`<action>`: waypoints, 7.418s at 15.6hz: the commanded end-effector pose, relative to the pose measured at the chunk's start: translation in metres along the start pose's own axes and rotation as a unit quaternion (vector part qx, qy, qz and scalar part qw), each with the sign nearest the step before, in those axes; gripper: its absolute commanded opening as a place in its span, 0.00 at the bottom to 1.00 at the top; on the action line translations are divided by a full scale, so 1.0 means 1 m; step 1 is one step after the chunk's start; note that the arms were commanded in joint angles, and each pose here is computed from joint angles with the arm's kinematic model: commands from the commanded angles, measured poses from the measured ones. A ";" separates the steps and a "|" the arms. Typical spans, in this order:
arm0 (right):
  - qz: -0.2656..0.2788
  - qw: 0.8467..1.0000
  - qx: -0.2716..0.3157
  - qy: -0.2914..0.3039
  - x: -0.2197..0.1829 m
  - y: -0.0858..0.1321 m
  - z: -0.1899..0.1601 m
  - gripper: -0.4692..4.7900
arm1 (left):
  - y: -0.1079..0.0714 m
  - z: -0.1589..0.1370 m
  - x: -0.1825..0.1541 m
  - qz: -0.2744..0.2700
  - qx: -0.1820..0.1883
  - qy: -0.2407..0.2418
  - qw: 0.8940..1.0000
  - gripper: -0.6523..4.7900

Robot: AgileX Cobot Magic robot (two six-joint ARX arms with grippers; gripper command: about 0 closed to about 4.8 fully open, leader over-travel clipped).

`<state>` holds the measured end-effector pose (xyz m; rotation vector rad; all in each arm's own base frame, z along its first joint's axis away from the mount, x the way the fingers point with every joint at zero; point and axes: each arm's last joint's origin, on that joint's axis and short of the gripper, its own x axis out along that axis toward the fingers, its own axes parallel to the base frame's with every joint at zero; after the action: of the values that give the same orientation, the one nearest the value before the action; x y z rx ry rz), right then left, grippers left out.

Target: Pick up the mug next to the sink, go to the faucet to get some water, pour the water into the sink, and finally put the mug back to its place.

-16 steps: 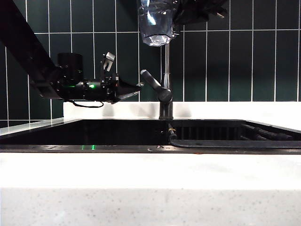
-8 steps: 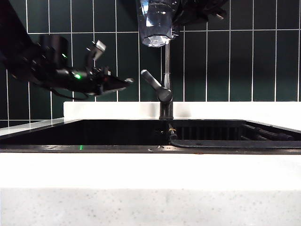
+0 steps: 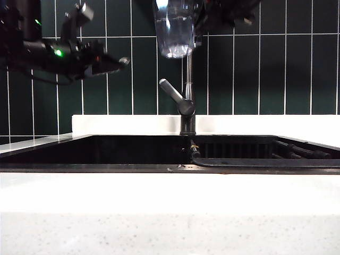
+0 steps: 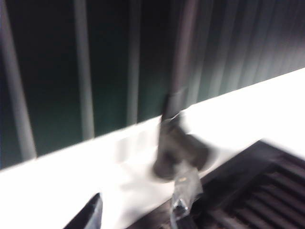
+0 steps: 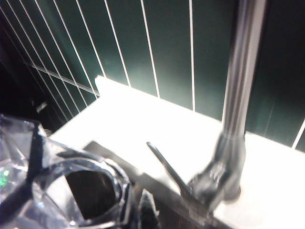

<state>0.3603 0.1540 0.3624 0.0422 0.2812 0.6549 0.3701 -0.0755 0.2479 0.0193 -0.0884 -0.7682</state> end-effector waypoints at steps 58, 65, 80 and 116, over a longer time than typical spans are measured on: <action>-0.212 0.856 -0.355 0.312 -0.102 0.021 -0.083 0.09 | -0.076 0.035 -0.073 -0.287 -0.124 0.042 0.949 0.44; -0.219 0.815 -0.427 0.324 -0.101 0.033 -0.077 0.09 | -0.076 0.035 -0.073 -0.287 -0.124 0.043 0.949 0.44; -0.195 0.710 -0.580 0.349 -0.095 0.056 -0.073 0.09 | -0.078 0.028 -0.072 -0.281 -0.162 0.073 0.943 0.44; -0.348 0.934 -0.078 -0.019 -0.144 0.029 -0.070 0.09 | -0.088 0.068 -0.087 -0.117 -0.075 -0.006 0.990 0.32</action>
<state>0.2151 0.0898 0.3314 -0.2601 0.2389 -0.0384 0.2413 -0.0757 0.3040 -0.1353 -0.0155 -1.0441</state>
